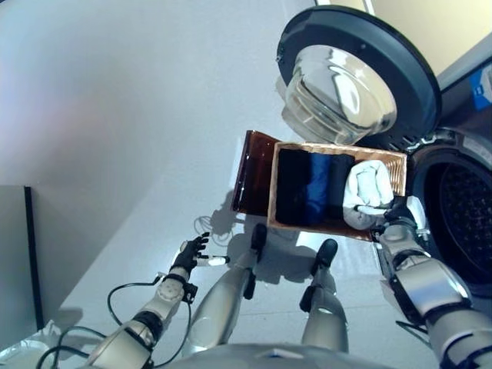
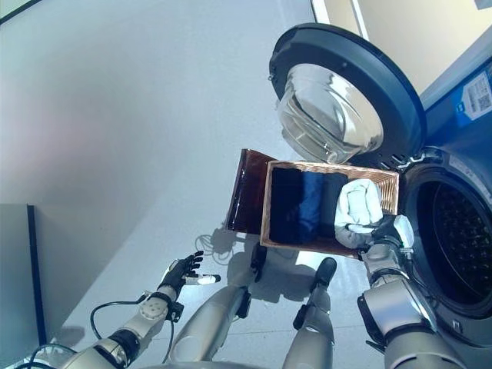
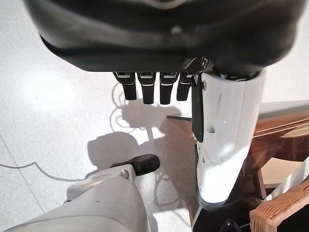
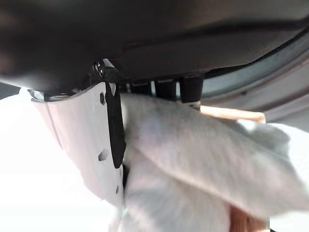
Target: Pick up the clothes and place them into the washing machine
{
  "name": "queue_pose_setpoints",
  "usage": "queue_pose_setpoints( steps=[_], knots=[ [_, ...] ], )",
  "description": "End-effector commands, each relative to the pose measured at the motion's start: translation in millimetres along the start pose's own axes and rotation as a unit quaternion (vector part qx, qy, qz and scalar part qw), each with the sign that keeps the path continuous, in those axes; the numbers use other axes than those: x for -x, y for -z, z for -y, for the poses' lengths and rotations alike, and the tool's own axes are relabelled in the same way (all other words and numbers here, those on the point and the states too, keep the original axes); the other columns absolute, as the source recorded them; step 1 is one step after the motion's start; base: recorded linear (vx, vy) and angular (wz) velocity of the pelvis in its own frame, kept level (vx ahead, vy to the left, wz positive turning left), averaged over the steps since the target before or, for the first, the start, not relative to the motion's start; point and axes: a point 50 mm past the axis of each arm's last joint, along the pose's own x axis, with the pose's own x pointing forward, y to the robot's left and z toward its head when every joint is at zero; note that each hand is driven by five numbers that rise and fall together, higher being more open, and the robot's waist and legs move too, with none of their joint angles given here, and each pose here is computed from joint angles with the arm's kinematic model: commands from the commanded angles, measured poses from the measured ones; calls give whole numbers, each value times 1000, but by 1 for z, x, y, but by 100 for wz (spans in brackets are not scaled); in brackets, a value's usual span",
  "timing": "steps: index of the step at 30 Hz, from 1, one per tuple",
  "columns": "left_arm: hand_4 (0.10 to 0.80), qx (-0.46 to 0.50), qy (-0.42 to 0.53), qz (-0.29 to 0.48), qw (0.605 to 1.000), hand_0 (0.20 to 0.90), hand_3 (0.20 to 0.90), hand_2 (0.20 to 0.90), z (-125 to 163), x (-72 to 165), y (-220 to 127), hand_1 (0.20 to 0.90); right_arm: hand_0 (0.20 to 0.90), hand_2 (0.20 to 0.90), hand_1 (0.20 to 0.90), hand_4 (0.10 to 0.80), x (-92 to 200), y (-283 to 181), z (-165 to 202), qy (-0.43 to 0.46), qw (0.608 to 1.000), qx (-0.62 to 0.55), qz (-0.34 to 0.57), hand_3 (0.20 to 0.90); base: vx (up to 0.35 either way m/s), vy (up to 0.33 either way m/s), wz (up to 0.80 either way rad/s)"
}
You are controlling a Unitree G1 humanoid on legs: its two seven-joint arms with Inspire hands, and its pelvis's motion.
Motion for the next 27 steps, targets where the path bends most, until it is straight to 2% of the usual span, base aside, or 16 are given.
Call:
queue_pose_setpoints(
  steps=[1, 11, 16, 20, 23, 24, 25, 26, 27],
  knots=[
    [800, -9, -8, 0, 1000, 900, 900, 900, -8, 7, 11, 900, 200, 200, 200, 300, -6, -39, 12, 15, 998, -10, 68, 200, -1, 21, 4],
    [800, -7, -15, -19, 1000, 900, 900, 900, -9, 9, 20, 900, 200, 200, 200, 300, -4, -16, 10, 13, 998, -44, 38, 200, -4, 0, -1],
    [800, 3, -15, -19, 1000, 900, 900, 900, -8, 14, 26, 900, 200, 200, 200, 300, 1, 3, 5, 24, 987, -155, 22, 200, -34, -10, -6],
    [800, 10, -23, -18, 1000, 900, 900, 900, -9, 17, 30, 900, 200, 200, 200, 300, 10, 8, -8, 30, 967, -250, 32, 200, -39, -26, -15],
    [800, 17, -31, -18, 999, 900, 900, 900, -10, 20, 34, 900, 200, 200, 200, 300, 17, 12, -12, 43, 935, -349, 34, 200, -19, -32, -17],
    [800, 26, -37, -21, 999, 900, 900, 900, -10, 21, 36, 900, 200, 200, 200, 300, 20, 7, -13, 47, 905, -420, 44, 200, -15, -16, -19],
    [800, 33, -41, -23, 998, 900, 900, 900, -10, 22, 38, 900, 200, 200, 200, 300, 23, 14, -13, 59, 904, -421, 41, 200, -9, -30, -23],
    [800, 36, -49, -30, 998, 900, 900, 900, -9, 23, 42, 900, 200, 200, 200, 300, 27, 14, -12, 77, 878, -469, 49, 200, -3, -25, -18],
    [800, 36, -49, -30, 998, 900, 900, 900, -9, 24, 42, 900, 200, 200, 200, 300, 28, 14, -12, 77, 879, -469, 49, 200, 5, -30, -12]
  ],
)
